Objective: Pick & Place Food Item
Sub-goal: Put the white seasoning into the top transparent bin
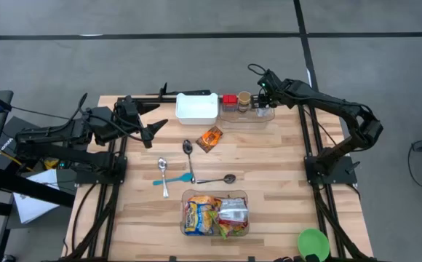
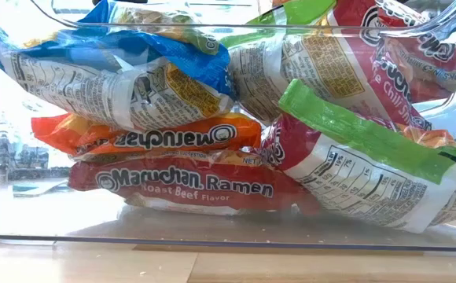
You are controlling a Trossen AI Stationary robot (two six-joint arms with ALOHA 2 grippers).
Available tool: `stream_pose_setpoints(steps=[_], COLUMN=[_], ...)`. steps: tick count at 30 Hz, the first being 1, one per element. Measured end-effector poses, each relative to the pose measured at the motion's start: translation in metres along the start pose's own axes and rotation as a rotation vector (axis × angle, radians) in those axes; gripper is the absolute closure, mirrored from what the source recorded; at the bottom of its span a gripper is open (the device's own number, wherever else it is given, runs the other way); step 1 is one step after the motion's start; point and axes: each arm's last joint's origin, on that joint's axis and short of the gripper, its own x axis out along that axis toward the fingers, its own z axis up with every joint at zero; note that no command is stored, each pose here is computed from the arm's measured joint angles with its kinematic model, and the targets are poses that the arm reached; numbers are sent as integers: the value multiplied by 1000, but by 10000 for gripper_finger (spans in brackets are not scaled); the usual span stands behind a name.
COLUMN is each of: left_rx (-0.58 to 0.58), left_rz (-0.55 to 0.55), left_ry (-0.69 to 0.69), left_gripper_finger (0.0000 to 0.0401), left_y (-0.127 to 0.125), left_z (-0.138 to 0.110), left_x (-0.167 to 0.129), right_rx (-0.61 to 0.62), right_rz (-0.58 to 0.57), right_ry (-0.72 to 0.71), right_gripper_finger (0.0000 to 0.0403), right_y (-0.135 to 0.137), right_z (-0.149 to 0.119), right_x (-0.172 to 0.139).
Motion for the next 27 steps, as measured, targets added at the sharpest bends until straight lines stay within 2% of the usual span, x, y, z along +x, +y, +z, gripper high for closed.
stream_pose_setpoints(steps=[16,23,27], left_rx=[-30,-37,-43], left_rz=[1,1,1], left_ry=[0,1,1], left_gripper_finger=[101,101,101], left_y=[0,0,0], left_z=[0,0,0], left_x=[0,0,0], right_rx=[58,7,-7], right_rz=[-14,-56,-77], right_ry=[-32,57,41], right_gripper_finger=[212,212,212], right_y=[-15,-8,1], right_z=[7,-1,-1], right_x=[16,39,52])
